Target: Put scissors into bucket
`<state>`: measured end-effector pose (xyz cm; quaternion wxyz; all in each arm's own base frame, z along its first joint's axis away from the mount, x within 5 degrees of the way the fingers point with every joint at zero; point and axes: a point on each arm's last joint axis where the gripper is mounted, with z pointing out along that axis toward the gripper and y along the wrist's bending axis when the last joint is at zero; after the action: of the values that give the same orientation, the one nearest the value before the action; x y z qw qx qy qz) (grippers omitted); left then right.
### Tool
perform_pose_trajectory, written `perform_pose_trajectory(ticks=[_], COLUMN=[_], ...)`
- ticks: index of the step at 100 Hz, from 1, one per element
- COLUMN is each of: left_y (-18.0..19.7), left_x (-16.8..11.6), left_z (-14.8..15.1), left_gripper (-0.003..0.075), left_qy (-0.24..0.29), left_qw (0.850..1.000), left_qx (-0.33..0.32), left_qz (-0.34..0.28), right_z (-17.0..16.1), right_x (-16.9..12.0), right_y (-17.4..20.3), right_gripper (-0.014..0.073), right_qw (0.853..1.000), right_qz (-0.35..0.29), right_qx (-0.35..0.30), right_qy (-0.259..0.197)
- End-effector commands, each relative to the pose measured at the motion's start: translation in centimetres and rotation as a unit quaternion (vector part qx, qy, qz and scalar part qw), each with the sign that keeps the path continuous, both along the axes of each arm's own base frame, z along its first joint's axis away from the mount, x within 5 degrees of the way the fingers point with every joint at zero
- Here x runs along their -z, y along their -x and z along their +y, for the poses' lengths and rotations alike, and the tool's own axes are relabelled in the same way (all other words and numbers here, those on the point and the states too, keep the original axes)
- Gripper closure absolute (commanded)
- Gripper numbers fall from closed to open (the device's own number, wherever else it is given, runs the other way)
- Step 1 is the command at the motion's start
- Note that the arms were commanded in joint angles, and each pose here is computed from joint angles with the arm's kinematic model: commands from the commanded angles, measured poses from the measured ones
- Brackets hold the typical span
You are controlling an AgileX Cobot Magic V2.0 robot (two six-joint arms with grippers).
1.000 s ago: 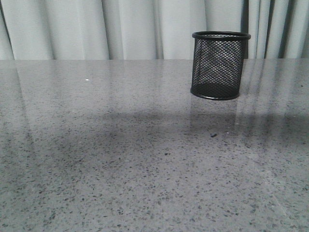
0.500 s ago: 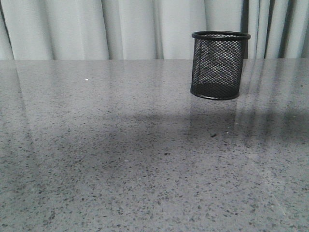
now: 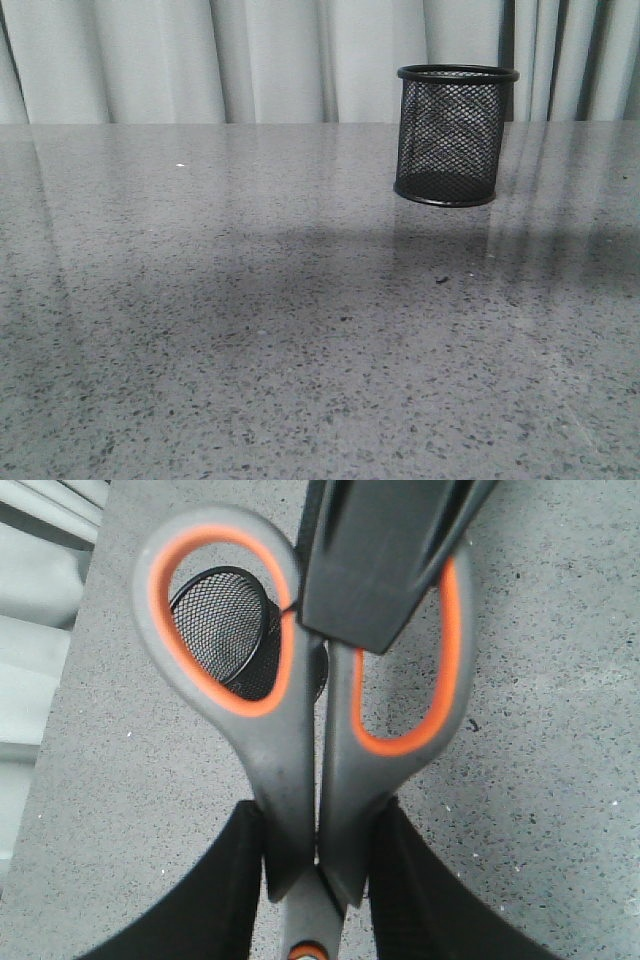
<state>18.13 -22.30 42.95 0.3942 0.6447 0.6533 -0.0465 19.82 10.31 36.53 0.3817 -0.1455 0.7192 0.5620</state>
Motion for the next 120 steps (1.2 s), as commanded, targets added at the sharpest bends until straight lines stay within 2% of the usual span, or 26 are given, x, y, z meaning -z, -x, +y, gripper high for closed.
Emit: perform_pose_trajectory(ticks=[1, 9, 24, 31, 40, 48, 62, 72, 86, 99, 120], left_y=[0.6, 0.6, 0.6, 0.5, -0.2, -1.5, -3.1, -2.9, -1.6, 0.3, 2.6], left_x=[-2.3, -2.2, -2.1, -2.1, -2.2, -2.1, -2.4, -3.1, -5.1, -6.9, -8.5], left_z=[0.4, 0.5, 0.6, 0.7, 1.3, 2.5, 6.2, 9.0, 12.8, 15.6, 18.3], left_gripper=[0.0718, 0.0627, 0.0313, 0.0230, 0.0230, 0.0230, 0.0230, 0.0230, 0.0230, 0.0230, 0.0230], left_qy=[0.055, 0.048, 0.038, 0.040, 0.049, 0.060, 0.069, 0.072, 0.103, 0.133, 0.161], left_qw=[0.998, 0.998, 0.999, 0.999, 0.998, 0.995, 0.981, 0.971, 0.956, 0.938, 0.915], left_qx=[0.000, -0.002, -0.003, -0.006, -0.033, -0.085, -0.181, -0.224, -0.276, -0.316, -0.359], left_qz=[-0.033, -0.030, -0.030, -0.030, -0.023, -0.003, 0.031, 0.037, 0.000, -0.043, -0.092], right_z=[0.0, 0.0, -0.1, -0.2, -0.3, -0.4, -0.9, -1.3, -2.1, -3.2, -4.8], right_x=[-1.7, -1.7, -1.7, -1.6, -1.7, -1.9, -3.0, -4.3, -6.5, -8.3, -9.4], right_y=[0.2, 0.2, 0.1, -0.1, -0.4, -0.6, -1.1, -1.3, -1.4, -1.4, -2.0], right_gripper=[0.0662, 0.0662, 0.0662, 0.0662, 0.0662, 0.0662, 0.0657, 0.0643, 0.0643, 0.0643, 0.0643], right_qw=[0.999, 0.999, 0.999, 0.999, 0.999, 0.998, 0.992, 0.984, 0.968, 0.943, 0.906], right_qz=[-0.028, -0.028, -0.028, -0.027, -0.029, -0.039, -0.055, -0.071, -0.102, -0.120, -0.089], right_qx=[-0.002, -0.001, 0.009, 0.020, 0.036, 0.049, 0.076, 0.100, 0.133, 0.179, 0.230], right_qy=[-0.029, -0.029, -0.027, -0.025, -0.020, 0.008, 0.081, 0.127, 0.189, 0.253, 0.343])
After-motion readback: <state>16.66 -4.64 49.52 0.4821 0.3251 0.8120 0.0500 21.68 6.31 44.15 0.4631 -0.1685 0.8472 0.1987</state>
